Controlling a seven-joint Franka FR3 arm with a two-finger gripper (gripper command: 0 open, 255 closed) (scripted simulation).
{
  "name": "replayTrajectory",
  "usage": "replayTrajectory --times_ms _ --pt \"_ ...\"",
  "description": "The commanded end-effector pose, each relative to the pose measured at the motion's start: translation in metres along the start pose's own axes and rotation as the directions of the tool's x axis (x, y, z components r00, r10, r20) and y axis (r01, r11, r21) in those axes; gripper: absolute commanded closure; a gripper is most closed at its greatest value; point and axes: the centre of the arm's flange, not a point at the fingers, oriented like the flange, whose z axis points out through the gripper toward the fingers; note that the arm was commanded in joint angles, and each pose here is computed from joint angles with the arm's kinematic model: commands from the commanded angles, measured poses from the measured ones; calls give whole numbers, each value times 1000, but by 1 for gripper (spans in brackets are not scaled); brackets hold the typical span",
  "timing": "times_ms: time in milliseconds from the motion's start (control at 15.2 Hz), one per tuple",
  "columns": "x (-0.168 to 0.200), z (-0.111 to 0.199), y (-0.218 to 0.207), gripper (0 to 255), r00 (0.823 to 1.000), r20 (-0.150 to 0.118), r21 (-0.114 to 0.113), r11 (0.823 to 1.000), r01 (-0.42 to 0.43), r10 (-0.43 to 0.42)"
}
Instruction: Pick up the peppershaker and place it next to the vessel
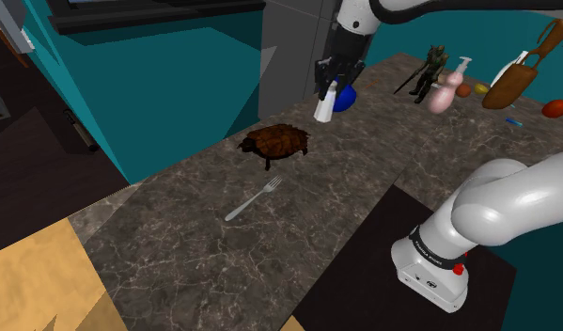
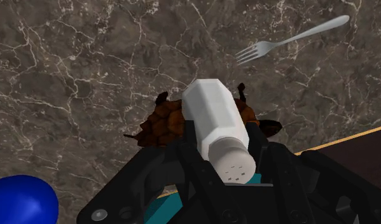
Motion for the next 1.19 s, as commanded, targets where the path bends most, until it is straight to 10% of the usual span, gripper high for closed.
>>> replayTrajectory --times_ms 0,1122 --pt "13 -1 24 255 1000 0 0 1000 1 -1" --pt "123 1 219 255 1000 0 0 1000 1 -1"
